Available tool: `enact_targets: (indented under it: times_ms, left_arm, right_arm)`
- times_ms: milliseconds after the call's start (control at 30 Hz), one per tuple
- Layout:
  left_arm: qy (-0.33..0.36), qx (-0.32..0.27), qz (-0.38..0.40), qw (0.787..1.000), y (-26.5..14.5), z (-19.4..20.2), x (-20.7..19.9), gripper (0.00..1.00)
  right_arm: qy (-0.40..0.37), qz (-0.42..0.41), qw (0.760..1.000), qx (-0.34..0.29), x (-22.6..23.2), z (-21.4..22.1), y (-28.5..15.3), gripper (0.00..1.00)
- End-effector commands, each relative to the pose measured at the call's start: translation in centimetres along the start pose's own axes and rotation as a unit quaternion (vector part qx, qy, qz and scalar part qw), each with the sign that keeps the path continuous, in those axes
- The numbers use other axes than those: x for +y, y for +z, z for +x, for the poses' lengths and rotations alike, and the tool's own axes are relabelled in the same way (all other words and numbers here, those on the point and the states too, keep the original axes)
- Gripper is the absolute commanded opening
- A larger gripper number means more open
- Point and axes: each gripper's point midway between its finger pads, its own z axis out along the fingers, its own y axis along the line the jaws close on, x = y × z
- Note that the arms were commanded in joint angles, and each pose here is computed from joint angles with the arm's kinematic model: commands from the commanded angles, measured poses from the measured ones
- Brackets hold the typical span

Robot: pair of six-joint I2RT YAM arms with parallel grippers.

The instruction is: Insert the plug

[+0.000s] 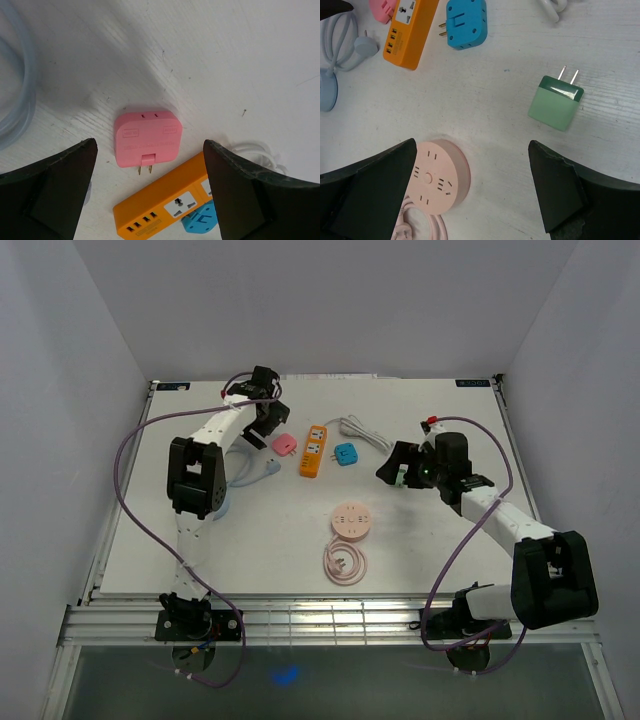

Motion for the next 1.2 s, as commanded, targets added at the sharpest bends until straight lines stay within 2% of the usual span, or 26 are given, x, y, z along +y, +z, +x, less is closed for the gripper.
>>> enact_targets:
  times_ms: [0,367,800,1167]
  left_arm:
    - [0.019,0.004,0.009,1.000,-1.1,-0.1,-0.8,0.98]
    - [0.052,0.015,0.022,0.998,1.0,1.4,-2.1,0.98]
    - [0.071,0.027,0.003,0.997,3.1,2.5,-1.2,0.98]
    - [0.083,0.038,-0.023,0.996,4.6,3.3,0.2,0.83]
  right_arm:
    - [-0.015,-0.028,0.999,-0.031,0.9,-1.4,-0.6,0.98]
    - [-0.011,-0.044,0.998,-0.034,1.1,-1.3,-0.9,0.98]
    - [-0.006,-0.049,0.998,-0.036,1.0,-1.3,-0.9,0.98]
    - [0.000,-0.062,0.997,-0.045,1.0,-1.4,-1.5,0.98]
